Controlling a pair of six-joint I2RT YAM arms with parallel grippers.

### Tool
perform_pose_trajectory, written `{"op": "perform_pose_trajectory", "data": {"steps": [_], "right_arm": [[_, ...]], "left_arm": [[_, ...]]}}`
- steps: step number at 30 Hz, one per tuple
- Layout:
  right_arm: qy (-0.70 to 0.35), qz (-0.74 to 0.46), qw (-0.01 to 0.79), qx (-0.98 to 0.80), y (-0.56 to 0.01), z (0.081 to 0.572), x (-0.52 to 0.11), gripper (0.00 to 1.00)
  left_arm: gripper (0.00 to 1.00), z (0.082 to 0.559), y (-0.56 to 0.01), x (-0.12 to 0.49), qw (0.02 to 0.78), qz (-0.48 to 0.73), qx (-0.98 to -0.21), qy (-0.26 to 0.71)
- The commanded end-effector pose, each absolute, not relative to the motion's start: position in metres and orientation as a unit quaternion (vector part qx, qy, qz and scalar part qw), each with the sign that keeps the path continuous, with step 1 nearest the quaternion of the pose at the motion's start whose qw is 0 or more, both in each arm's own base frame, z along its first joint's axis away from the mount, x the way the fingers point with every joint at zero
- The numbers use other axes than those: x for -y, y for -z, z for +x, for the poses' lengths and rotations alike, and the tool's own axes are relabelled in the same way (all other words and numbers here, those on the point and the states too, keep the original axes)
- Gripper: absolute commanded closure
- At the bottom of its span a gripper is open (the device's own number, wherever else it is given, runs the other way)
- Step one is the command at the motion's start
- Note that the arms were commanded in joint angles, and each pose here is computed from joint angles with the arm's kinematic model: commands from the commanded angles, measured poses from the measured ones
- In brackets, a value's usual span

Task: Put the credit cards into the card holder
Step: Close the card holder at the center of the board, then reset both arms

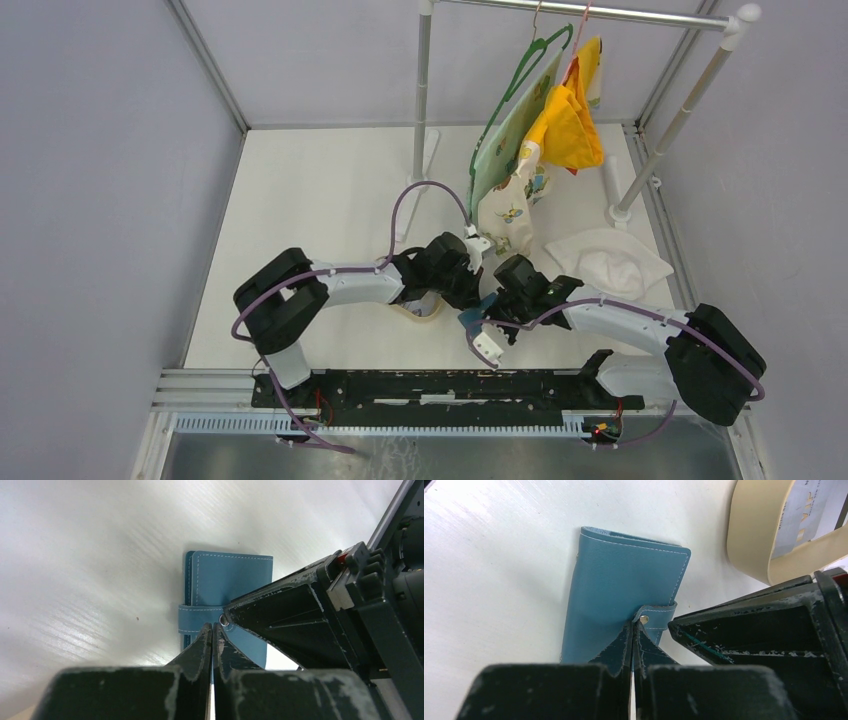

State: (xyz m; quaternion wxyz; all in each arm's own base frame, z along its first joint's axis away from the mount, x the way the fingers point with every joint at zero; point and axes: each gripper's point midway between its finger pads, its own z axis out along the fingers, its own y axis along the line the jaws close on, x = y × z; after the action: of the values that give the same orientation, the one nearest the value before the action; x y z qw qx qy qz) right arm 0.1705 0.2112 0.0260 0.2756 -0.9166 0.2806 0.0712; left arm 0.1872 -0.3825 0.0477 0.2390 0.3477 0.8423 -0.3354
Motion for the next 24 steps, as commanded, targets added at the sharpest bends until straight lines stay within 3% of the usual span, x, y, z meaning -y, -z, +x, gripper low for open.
{"op": "perform_pose_trajectory", "data": {"steps": [1, 5, 9, 13, 22, 24], "right_arm": [[-0.112, -0.922, 0.197, -0.313, 0.003, 0.140, -0.184, 1.00], [-0.116, -0.913, 0.220, -0.323, -0.007, 0.143, -0.194, 0.96], [-0.127, -0.901, 0.251, -0.331, -0.023, 0.146, -0.204, 0.71], [-0.135, -0.889, 0.277, -0.338, -0.042, 0.150, -0.206, 0.57], [-0.152, -0.844, 0.317, -0.406, -0.084, 0.157, -0.183, 0.51], [-0.155, -0.822, 0.322, -0.443, -0.090, 0.158, -0.176, 0.45]], "left_arm": [[0.97, 0.185, -0.053, 0.400, 0.242, 0.336, -0.833, 0.367], [0.97, 0.183, -0.034, 0.396, 0.224, 0.335, -0.846, 0.348], [0.97, 0.182, -0.023, 0.388, 0.218, 0.333, -0.855, 0.333], [0.97, 0.188, -0.030, 0.386, 0.236, 0.326, -0.856, 0.326], [0.94, 0.217, -0.151, 0.371, 0.404, 0.263, -0.802, 0.352], [0.92, 0.214, -0.175, 0.358, 0.437, 0.246, -0.784, 0.366]]}}
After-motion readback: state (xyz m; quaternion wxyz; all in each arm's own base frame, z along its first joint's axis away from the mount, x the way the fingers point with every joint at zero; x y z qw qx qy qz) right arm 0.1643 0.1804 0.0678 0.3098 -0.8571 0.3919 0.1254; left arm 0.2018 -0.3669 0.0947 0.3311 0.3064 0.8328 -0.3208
